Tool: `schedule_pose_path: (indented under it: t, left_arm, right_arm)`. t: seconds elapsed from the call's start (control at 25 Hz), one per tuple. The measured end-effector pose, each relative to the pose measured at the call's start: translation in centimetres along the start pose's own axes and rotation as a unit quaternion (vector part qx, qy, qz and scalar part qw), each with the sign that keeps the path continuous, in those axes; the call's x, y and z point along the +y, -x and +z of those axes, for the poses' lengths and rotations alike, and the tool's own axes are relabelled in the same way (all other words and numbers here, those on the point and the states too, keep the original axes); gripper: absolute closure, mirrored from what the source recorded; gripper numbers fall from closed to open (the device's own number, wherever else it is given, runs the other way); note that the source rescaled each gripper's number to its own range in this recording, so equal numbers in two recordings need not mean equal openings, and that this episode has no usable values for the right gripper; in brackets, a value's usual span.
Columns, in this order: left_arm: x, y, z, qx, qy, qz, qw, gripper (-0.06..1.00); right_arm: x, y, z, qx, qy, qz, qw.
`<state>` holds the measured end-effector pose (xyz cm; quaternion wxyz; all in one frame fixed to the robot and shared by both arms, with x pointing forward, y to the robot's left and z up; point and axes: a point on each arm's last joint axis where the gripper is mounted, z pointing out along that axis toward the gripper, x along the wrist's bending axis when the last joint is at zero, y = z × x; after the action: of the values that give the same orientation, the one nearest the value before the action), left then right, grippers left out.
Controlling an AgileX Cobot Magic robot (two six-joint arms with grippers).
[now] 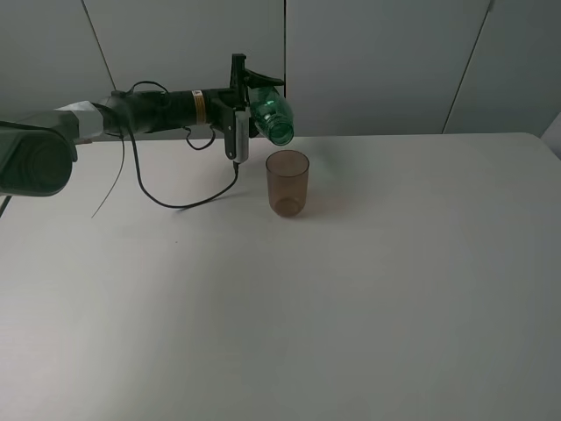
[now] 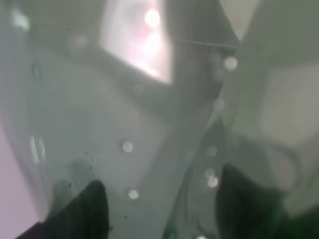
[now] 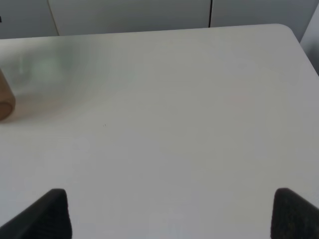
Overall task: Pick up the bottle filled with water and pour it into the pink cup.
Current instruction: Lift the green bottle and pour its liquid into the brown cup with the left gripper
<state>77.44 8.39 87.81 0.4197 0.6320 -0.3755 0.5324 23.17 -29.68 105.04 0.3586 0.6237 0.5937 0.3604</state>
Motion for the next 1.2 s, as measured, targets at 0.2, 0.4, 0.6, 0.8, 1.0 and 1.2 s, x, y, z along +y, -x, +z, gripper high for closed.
schedule_pose_path:
  t: [0.2, 0.4, 0.6, 0.8, 1.0, 1.2]
  left_arm:
    - [0.0, 0.0, 0.0, 0.0, 0.0, 0.025, 1.0, 0.38]
    - [0.06, 0.0, 0.07, 0.0, 0.001, 0.051, 0.999, 0.38]
    - [0.18, 0.0, 0.15, 0.001, 0.004, 0.062, 0.998, 0.38]
    - [0.22, -0.12, 0.14, 0.002, 0.005, 0.072, 0.997, 0.38]
    - [0.31, -0.6, 0.11, 0.005, 0.008, 0.081, 0.997, 0.38]
    - [0.31, -0.6, 0.11, 0.005, 0.008, 0.087, 0.996, 0.38]
  right_arm:
    - [0.0, 0.0, 0.0, 0.0, 0.0, 0.0, 1.0]
    - [0.0, 0.0, 0.0, 0.0, 0.0, 0.0, 1.0]
    - [0.0, 0.0, 0.0, 0.0, 0.0, 0.0, 1.0]
    - [0.0, 0.0, 0.0, 0.0, 0.0, 0.0, 1.0]
    - [0.0, 0.0, 0.0, 0.0, 0.0, 0.0, 1.0]
    - [0.0, 0.0, 0.0, 0.0, 0.0, 0.0, 1.0]
